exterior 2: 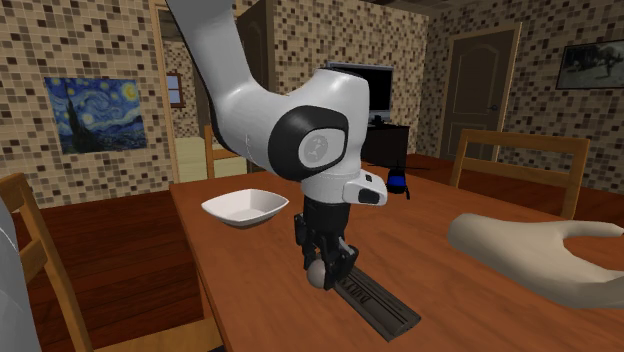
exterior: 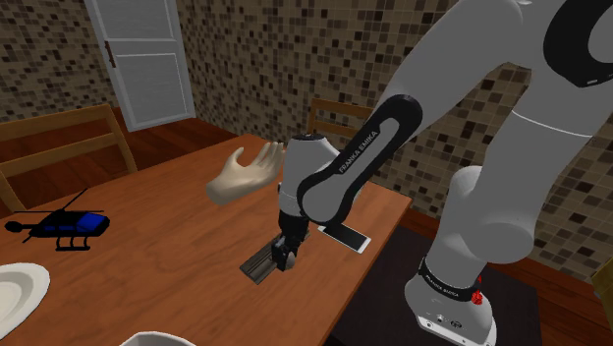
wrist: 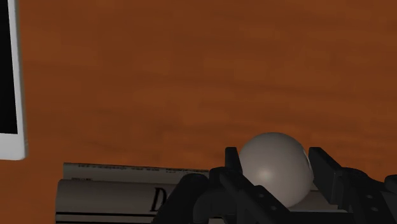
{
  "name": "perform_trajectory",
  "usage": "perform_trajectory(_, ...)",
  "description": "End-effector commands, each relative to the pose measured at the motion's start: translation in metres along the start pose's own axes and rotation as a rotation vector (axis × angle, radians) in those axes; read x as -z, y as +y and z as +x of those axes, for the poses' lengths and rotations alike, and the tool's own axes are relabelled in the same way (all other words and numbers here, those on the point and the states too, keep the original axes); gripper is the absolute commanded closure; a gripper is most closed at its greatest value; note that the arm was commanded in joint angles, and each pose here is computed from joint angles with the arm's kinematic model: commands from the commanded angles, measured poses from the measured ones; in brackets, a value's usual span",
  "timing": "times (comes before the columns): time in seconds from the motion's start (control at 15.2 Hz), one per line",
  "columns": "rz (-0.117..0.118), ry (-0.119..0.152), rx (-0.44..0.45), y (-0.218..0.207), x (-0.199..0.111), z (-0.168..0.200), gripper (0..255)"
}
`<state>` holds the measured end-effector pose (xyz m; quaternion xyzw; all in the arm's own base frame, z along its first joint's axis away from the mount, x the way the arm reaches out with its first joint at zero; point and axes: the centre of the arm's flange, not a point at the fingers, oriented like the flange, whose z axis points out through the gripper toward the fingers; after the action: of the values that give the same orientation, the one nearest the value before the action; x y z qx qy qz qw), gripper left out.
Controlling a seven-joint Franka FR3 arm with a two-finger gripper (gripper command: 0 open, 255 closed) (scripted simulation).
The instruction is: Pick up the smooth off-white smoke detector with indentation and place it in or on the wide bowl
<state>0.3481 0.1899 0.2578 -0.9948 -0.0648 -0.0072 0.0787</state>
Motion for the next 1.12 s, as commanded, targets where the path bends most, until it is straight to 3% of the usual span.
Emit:
perform_trajectory(0.0, 0.000, 0.000, 0.000, -0.001, 0.009, 0.000, 255)
perform_trajectory(1.06, 0.000, 0.000, 0.000, -0.014, 0.092, 0.002, 255)
